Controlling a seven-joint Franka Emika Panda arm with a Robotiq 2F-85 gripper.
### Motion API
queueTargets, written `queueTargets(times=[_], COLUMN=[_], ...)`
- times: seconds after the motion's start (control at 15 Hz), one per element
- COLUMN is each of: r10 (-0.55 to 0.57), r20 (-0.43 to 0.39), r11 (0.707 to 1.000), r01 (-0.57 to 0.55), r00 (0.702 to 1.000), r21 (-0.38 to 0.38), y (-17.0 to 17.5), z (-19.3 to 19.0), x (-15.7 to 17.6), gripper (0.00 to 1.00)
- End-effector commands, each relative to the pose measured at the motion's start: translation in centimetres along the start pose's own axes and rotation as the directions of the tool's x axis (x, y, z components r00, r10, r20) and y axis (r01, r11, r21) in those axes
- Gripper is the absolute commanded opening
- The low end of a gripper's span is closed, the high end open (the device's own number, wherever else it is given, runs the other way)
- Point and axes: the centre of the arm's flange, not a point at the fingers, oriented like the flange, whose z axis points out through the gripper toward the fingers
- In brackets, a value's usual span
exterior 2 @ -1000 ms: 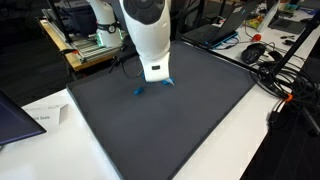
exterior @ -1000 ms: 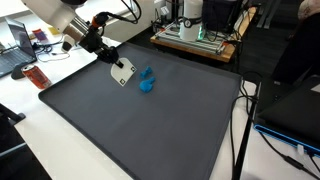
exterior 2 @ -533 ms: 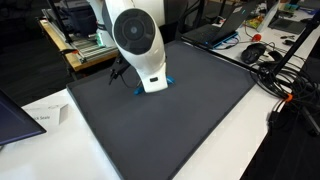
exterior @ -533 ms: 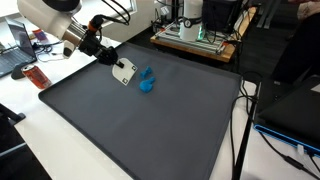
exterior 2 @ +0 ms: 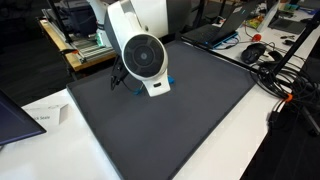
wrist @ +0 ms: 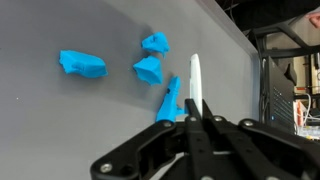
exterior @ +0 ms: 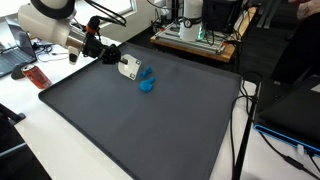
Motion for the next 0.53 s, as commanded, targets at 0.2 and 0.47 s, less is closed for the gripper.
queueTargets(times=[0.2,0.47], r10=[-0.117,-0.171], r20=[0.081,0.063], r11=[0.993,0.985], r01=[0.113,0.172], r00=[0.990,0.983], r21=[0.045,-0.006], y=[0.69,-0.11], z=[-1.18,-1.00], x=[0.58,-0.04], gripper=[0.01,0.01])
